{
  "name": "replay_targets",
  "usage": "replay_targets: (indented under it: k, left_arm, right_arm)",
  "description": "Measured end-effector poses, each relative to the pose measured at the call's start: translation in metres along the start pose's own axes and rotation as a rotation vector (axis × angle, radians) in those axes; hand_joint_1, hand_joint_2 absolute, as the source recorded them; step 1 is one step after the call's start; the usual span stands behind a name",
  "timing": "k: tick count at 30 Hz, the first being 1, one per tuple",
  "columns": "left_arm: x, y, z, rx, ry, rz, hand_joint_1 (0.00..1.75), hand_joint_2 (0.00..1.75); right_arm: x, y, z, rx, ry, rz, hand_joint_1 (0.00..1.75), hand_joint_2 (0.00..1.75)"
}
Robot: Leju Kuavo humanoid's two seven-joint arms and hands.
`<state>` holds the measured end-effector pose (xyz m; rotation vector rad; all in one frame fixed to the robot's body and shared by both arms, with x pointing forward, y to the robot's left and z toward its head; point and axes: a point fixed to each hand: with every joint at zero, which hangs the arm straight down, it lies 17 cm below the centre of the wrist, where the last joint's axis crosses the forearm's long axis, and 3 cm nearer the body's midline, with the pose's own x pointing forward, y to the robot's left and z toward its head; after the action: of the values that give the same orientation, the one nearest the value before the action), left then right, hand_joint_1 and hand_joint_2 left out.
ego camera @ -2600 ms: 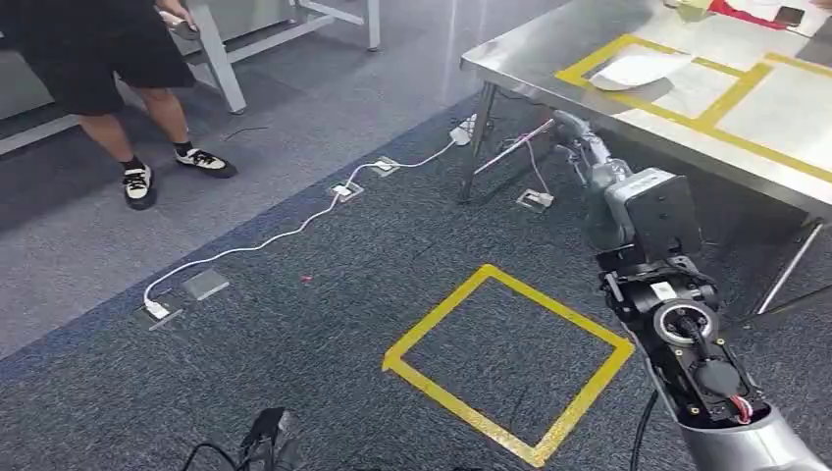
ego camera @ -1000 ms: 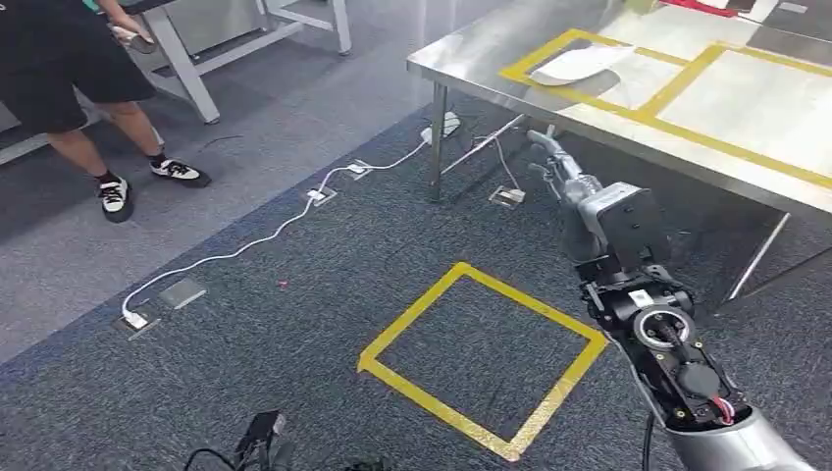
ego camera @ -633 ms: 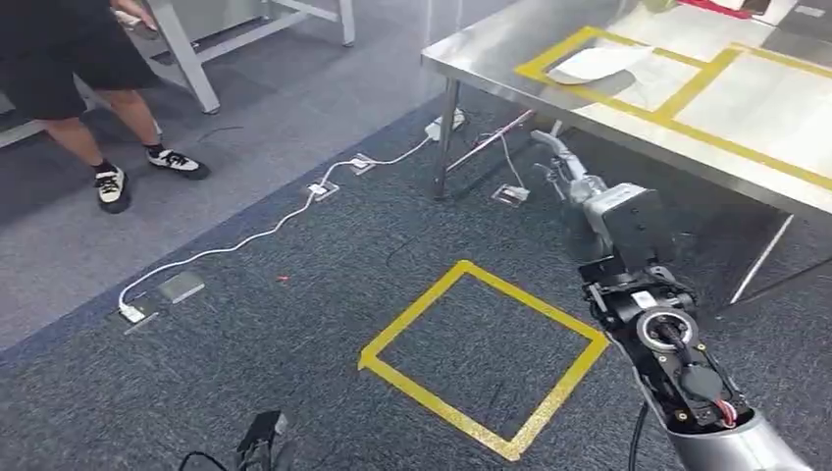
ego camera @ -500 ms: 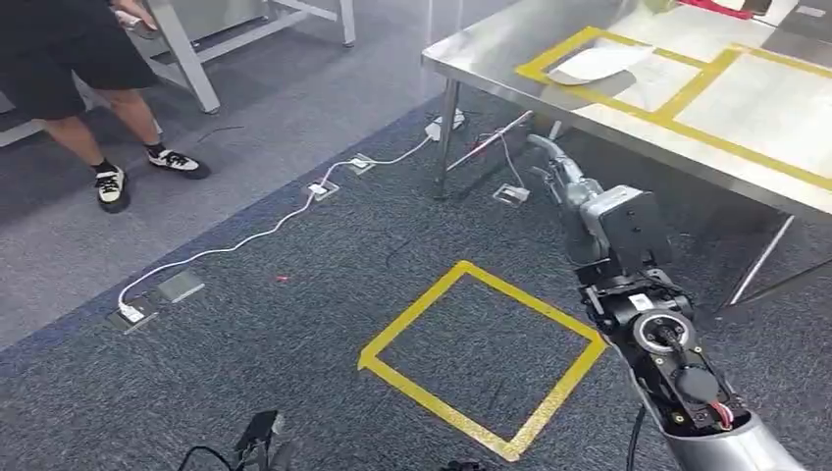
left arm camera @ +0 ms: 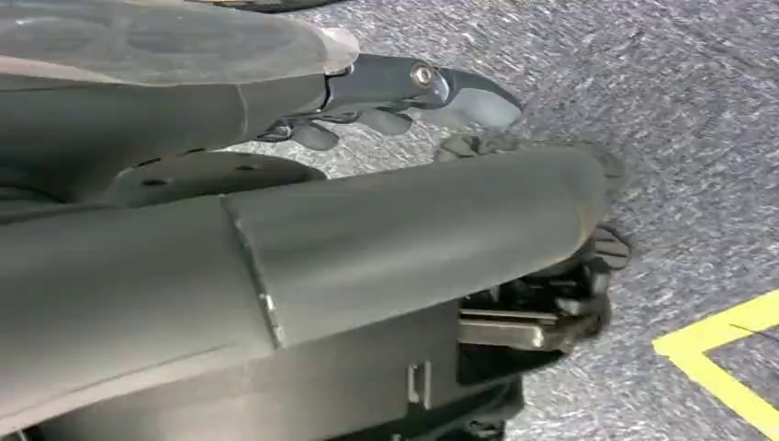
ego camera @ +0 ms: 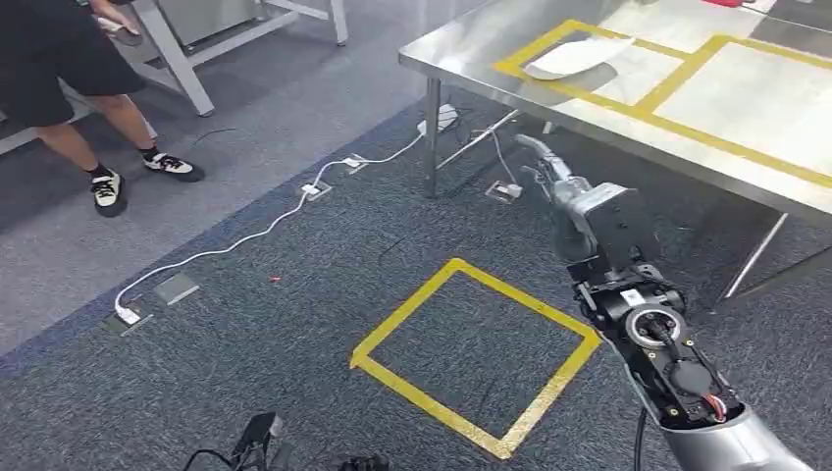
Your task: Take the parts from the cabinet and place them on the table.
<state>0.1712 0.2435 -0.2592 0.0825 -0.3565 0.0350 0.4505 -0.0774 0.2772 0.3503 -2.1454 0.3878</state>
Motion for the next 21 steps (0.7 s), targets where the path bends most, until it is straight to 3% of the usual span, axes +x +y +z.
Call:
replay_targets:
  k: [21]
  left_arm:
    - [-0.006,-0.006,0.001,-0.003,0.015,-0.003,0.00,0.00]
  right_arm:
    - [-0.003,-0.005,-0.003,-0.007,0.003,0.012,0.00,0.00]
